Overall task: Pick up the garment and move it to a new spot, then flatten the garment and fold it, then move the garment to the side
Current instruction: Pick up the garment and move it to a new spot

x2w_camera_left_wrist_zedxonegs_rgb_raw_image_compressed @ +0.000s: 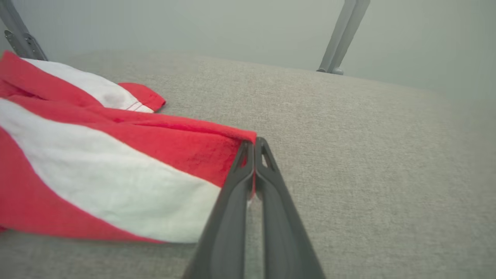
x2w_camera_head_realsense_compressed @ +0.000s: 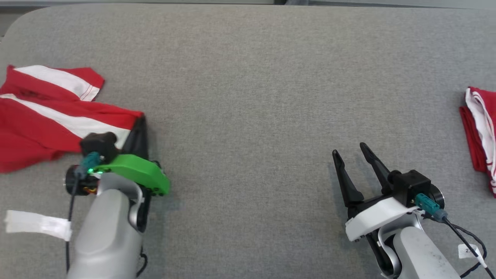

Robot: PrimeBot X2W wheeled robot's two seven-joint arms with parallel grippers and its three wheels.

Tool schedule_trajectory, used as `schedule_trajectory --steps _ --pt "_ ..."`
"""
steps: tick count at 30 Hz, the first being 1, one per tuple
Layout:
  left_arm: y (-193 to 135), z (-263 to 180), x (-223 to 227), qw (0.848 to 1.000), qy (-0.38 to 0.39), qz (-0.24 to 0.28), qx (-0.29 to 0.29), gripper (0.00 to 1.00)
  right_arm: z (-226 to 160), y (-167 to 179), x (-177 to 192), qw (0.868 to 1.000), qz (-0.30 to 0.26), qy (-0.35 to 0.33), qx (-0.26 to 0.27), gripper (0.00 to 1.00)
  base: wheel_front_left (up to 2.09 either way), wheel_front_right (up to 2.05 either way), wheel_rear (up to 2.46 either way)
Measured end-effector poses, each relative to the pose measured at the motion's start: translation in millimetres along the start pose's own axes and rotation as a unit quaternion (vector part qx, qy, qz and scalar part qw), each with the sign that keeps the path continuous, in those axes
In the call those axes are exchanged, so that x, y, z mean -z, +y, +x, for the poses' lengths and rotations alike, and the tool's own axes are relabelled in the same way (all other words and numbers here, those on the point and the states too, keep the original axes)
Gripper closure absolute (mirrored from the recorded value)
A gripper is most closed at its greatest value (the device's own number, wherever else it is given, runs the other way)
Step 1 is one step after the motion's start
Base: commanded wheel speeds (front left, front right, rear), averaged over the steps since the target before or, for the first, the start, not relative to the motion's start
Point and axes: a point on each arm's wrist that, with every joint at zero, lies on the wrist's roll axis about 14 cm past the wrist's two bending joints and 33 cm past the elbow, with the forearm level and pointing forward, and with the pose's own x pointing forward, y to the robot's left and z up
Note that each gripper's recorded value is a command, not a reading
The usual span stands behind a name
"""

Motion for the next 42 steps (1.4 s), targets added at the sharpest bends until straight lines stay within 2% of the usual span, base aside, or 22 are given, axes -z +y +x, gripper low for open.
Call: schedule_trajectory --steps 4,8,10,15,17,20,21,22,23,26,29,30,34,42 --pt "-72.1 3.0 7.0 0.995 0.007 -0.008 0.096 1.00 -11.4 -10.3 -9.4 1.000 0.006 -0.012 0.026 0.00 0.00 0.00 0.00" --pt "-142.2 -0.3 14.6 0.982 0.019 -0.023 0.189 1.00 -25.7 -26.8 -17.6 0.998 0.010 -0.023 0.061 0.00 0.00 0.00 0.00" --pt "-177.8 -5.2 15.4 0.970 0.022 -0.036 0.238 1.00 -34.7 -38.1 -20.9 0.996 0.011 -0.027 0.082 0.00 0.00 0.00 0.00" --pt "-268.2 -24.0 7.5 0.930 0.024 -0.054 0.364 1.00 -62.0 -67.6 -26.3 0.990 0.013 -0.035 0.139 0.00 0.00 0.00 0.00" --pt "-294.9 -30.6 4.2 0.917 0.026 -0.062 0.394 1.00 -73.7 -78.0 -27.8 0.986 0.013 -0.036 0.161 0.00 0.00 0.00 0.00" --pt "-322.9 -35.0 2.5 0.907 0.027 -0.058 0.417 1.00 -90.7 -91.5 -30.5 0.981 0.011 -0.039 0.191 0.00 0.00 0.00 0.00" --pt "-330.1 -35.9 2.7 0.904 0.028 -0.058 0.422 0.95 -95.8 -95.0 -31.5 0.979 0.010 -0.040 0.198 0.00 0.00 0.00 0.00" --pt "-336.8 -37.4 2.9 0.901 0.029 -0.058 0.429 0.53 -100.6 -98.4 -32.5 0.978 0.010 -0.042 0.206 0.00 0.00 0.00 0.00" --pt "-343.1 -39.5 3.0 0.898 0.029 -0.057 0.436 0.00 -105.0 -101.5 -33.6 0.976 0.010 -0.043 0.213 0.00 0.00 0.00 0.00" --pt "-353.9 -39.4 -1.7 0.895 0.021 -0.062 0.441 0.00 -116.4 -109.8 -36.5 0.971 0.012 -0.048 0.232 0.00 0.00 0.00 0.00" --pt "-349.2 -32.4 -8.0 0.903 0.006 -0.056 0.425 0.00 -119.9 -111.6 -38.8 0.970 0.013 -0.052 0.237 0.00 0.00 0.00 0.00" --pt "-338.0 -26.5 -7.0 0.913 0.000 -0.046 0.406 0.00 -119.1 -110.6 -38.1 0.970 0.014 -0.052 0.236 0.00 0.00 0.00 0.00" --pt "-302.0 -16.1 -1.3 0.934 -0.004 -0.033 0.356 0.00 -112.3 -105.8 -39.9 0.973 0.015 -0.056 0.225 0.00 0.00 0.00 0.00" --pt "-242.1 -26.0 3.0 0.954 -0.007 -0.018 0.299 0.00 -100.9 -84.4 -47.9 0.979 0.019 -0.071 0.190 0.00 0.00 0.00 0.00"
